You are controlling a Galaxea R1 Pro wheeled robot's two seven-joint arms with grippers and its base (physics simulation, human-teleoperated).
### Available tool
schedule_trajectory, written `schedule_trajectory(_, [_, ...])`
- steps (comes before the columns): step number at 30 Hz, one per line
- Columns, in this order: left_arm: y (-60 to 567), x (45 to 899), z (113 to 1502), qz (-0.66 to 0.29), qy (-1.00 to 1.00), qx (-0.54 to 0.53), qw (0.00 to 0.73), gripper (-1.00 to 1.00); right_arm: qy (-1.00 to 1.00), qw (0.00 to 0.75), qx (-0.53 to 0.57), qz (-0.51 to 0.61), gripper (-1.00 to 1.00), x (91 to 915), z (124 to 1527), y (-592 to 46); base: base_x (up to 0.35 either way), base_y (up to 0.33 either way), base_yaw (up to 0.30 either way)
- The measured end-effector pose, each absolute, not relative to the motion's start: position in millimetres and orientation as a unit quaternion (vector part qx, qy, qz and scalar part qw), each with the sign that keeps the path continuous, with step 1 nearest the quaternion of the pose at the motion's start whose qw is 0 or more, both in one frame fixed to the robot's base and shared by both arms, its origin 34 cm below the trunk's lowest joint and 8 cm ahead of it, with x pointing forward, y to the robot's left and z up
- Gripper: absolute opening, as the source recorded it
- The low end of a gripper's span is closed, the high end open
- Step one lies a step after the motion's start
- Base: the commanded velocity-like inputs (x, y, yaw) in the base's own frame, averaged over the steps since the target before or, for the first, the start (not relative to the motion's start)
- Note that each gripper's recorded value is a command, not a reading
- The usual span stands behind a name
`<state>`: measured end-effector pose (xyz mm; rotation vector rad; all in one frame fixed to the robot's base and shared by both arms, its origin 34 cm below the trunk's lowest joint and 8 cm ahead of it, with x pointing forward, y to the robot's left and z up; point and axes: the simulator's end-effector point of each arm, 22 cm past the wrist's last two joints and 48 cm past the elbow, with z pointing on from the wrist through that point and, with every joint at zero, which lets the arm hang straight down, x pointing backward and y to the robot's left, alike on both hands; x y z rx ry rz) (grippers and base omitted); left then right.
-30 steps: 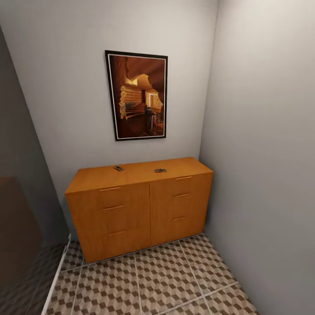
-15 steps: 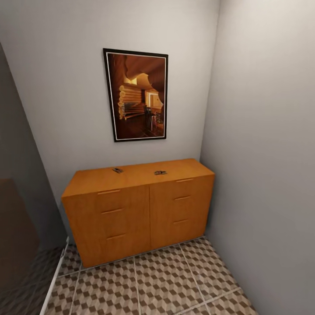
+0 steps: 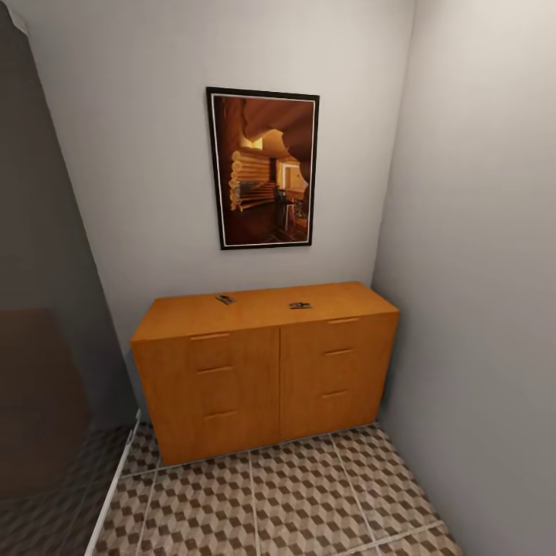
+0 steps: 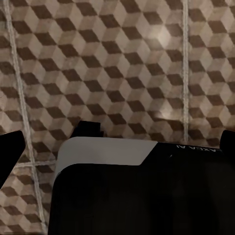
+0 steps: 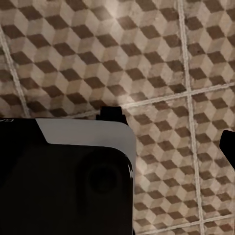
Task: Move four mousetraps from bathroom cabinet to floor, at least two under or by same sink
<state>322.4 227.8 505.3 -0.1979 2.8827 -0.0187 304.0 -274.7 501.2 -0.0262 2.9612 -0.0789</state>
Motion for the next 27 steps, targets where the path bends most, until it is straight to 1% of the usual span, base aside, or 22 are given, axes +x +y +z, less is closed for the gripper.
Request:
schedule_trajectory(7, [226.8, 322.4, 505.4, -0.007, 0.990, -0.068, 0.126, 1.00, 0.996, 0.090, -0.009, -0.026, 1.00, 304.1, 501.2, -274.6, 0.001, 0.000, 0.240])
schedule_trajectory(14, [226.5, 322.3, 505.4, -0.007, 0.990, -0.067, 0.126, 1.00, 0.996, 0.090, -0.009, -0.026, 1.00, 304.1, 501.3, -274.6, 0.028, 0.000, 0.078])
schedule_trajectory(19, [226.5, 322.2, 505.5, -0.007, 0.990, -0.067, 0.126, 1.00, 0.996, 0.090, -0.009, -0.026, 1.00, 304.0, 501.4, -274.5, 0.202, 0.000, 0.019])
schedule_trajectory(27, [226.8, 322.0, 505.5, -0.007, 0.990, -0.066, 0.125, 1.00, 0.996, 0.090, -0.009, -0.026, 1.00, 304.2, 501.5, -274.7, 0.294, 0.000, 0.005])
